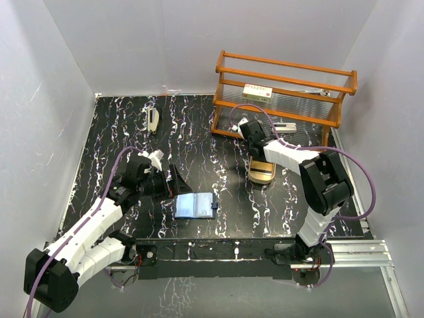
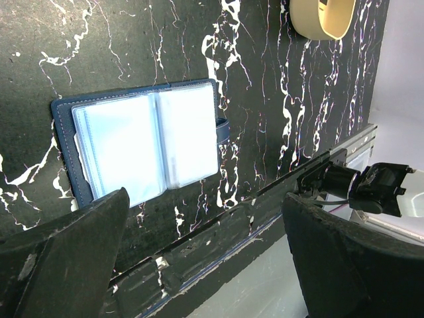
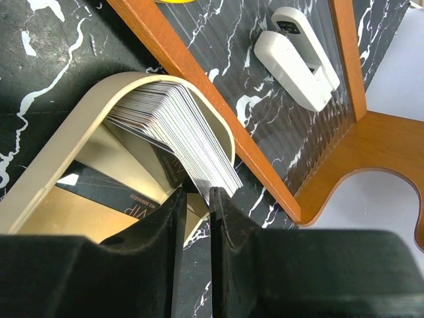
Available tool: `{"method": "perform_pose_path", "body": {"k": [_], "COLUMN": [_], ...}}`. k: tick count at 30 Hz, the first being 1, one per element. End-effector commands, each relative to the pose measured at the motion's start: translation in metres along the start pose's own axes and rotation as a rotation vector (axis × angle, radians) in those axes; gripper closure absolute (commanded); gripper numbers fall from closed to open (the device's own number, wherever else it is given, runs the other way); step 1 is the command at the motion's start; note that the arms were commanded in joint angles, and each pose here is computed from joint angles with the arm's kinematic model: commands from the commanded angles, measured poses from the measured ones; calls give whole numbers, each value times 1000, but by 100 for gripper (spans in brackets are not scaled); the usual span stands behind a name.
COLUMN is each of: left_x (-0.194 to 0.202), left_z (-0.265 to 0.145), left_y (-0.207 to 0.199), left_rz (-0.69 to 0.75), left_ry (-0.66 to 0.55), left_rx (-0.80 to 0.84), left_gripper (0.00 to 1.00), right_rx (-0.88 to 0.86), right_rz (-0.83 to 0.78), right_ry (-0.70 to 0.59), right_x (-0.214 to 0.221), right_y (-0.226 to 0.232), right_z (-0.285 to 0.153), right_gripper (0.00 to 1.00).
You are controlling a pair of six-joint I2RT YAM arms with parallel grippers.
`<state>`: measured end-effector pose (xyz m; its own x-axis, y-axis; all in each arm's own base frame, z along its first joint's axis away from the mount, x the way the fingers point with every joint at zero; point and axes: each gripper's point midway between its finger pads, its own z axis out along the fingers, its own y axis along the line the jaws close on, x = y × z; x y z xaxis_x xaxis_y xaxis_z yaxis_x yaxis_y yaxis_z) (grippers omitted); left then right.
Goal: Put the credit cards into the card holder
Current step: Pick up the credit card from the storage box.
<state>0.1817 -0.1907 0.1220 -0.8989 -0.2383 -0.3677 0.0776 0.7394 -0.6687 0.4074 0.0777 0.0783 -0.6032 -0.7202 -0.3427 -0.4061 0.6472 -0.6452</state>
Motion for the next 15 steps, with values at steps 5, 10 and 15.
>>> {"method": "perform_pose_path", "body": {"k": [5,10,15], "left_x": [3,12,17], "left_z": [-1,1,4], "left_y": [-4,7,10], "left_rz": [3,-17,-30], "left_ry": [13,44,58], "left_rx": [17,-21,-17], "left_gripper": [1,1,1], "right_rx": [97,70,27], "right_rz": [97,101,103], "right_ry": [-49,-43,-35], "right_x": [-18,-19,-21], "right_y": [-38,-33,-25], "right_z": [-20,-23,-31], "right_gripper": [87,96,100]}}
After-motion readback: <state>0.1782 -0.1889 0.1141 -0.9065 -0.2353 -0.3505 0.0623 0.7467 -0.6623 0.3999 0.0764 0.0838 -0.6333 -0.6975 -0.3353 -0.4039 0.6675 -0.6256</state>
